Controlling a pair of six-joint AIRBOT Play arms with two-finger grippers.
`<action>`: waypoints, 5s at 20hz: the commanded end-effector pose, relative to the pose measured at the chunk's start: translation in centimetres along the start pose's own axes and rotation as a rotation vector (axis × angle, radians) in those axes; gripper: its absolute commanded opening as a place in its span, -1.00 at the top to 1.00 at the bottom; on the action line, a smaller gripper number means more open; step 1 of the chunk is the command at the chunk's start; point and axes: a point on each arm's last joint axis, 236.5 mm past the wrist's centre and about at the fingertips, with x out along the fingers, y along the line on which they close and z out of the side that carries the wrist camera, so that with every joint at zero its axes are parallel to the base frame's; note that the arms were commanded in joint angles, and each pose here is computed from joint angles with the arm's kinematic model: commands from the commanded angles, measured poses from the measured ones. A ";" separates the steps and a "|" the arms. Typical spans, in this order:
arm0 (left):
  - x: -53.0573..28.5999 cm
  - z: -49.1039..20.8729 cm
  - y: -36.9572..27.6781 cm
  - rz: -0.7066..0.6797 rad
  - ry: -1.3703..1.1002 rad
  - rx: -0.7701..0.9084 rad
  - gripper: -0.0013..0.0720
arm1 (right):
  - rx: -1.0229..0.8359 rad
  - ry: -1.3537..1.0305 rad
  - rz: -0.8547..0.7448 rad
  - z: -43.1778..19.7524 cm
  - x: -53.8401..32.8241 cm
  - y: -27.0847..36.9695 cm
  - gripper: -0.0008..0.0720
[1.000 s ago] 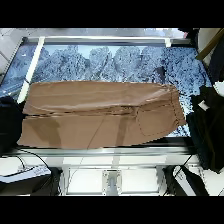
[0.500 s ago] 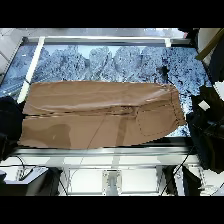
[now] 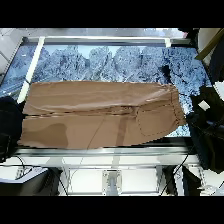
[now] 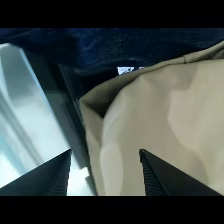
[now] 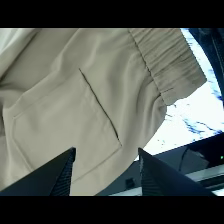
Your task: Fold the clothes and pants, and hang the long-sleeved shirts on hangers.
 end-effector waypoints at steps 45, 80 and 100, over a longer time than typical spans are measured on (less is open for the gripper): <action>-1.8 4.7 -3.4 -0.013 -0.128 0.189 0.93 | 0.421 0.027 0.213 0.8 11.2 -2.3 0.89; 9.7 14.0 -38.5 0.040 -0.459 0.723 -0.80 | 0.290 0.001 0.099 16.0 17.7 1.1 -0.01; -1.4 -26.6 -55.6 -0.448 -0.413 1.706 -0.79 | 0.190 0.323 0.281 11.9 17.5 -4.5 -0.37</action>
